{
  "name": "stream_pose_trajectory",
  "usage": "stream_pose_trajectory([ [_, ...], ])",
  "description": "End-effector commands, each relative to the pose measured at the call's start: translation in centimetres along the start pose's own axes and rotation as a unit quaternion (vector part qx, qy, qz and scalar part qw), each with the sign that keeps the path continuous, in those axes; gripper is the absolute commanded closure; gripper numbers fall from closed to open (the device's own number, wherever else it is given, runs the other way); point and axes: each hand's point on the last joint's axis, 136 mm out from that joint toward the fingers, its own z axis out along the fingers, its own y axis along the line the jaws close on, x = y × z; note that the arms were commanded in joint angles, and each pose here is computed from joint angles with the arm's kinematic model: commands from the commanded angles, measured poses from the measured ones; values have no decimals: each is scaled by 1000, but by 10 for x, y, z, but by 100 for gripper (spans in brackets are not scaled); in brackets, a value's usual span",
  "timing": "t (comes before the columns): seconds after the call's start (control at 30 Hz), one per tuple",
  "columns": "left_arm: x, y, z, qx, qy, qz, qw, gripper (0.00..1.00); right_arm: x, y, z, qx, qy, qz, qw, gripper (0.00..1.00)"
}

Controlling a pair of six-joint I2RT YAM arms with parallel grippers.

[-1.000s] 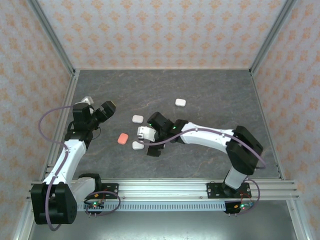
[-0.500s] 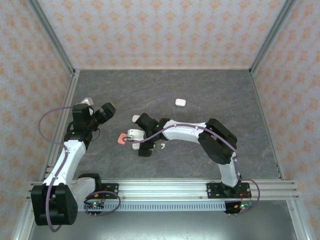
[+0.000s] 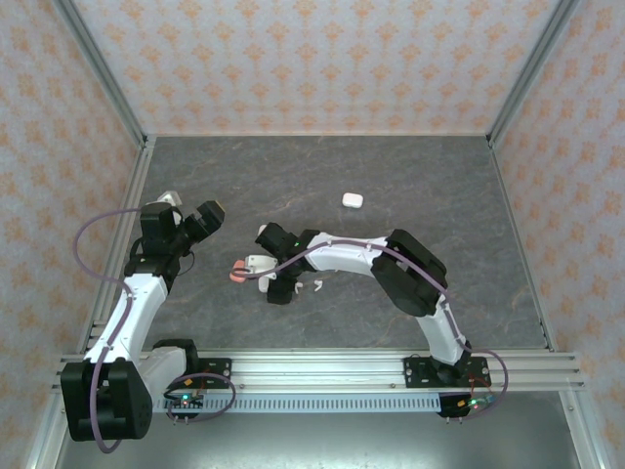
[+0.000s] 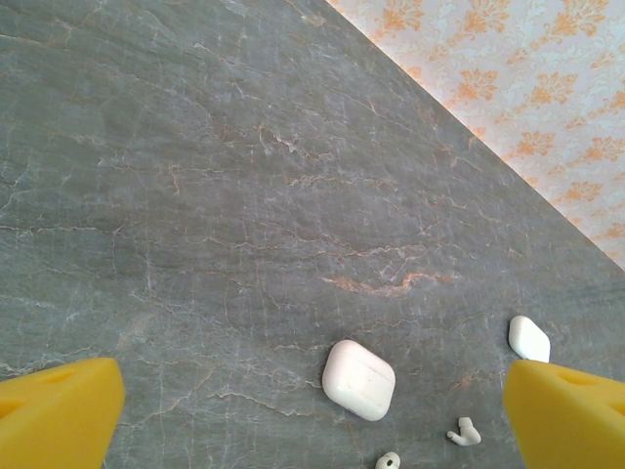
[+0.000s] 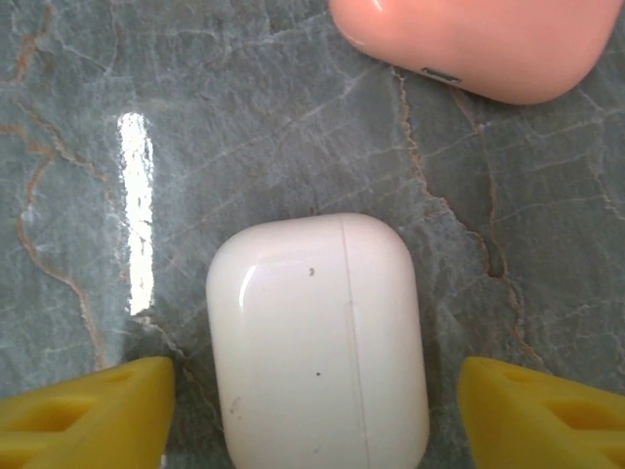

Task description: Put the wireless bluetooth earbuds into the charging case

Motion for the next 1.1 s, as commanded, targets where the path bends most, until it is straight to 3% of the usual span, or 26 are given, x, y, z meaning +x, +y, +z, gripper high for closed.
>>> stream_pose_trajectory([
  [0.0,-2,4,-6,-9,-5,4,1000,1,14,3,10,-7,37,4,999,35],
  [0.13,-1,5,-7,-11,-1,3,1000,1,19,2,15,-11,54,14,998,49],
  [0.3,3,1,-12,-4,8,18,1000,1,16,-1,11,1,45,20,999,59],
  [0.5,2,-16,-31,25,12,38,999,1,-6,-8,-18,35,-17,20,999,60],
  [0.67,3,-43,-39,91,25,42,995,1,-21,-18,-65,73,-88,34,993,60],
  [0.87,11,-91,-48,206,79,40,975,5,-11,-36,-126,127,-157,65,977,60],
  [1.07,34,-154,-69,321,130,92,934,6,7,-46,-190,198,-225,73,951,60],
])
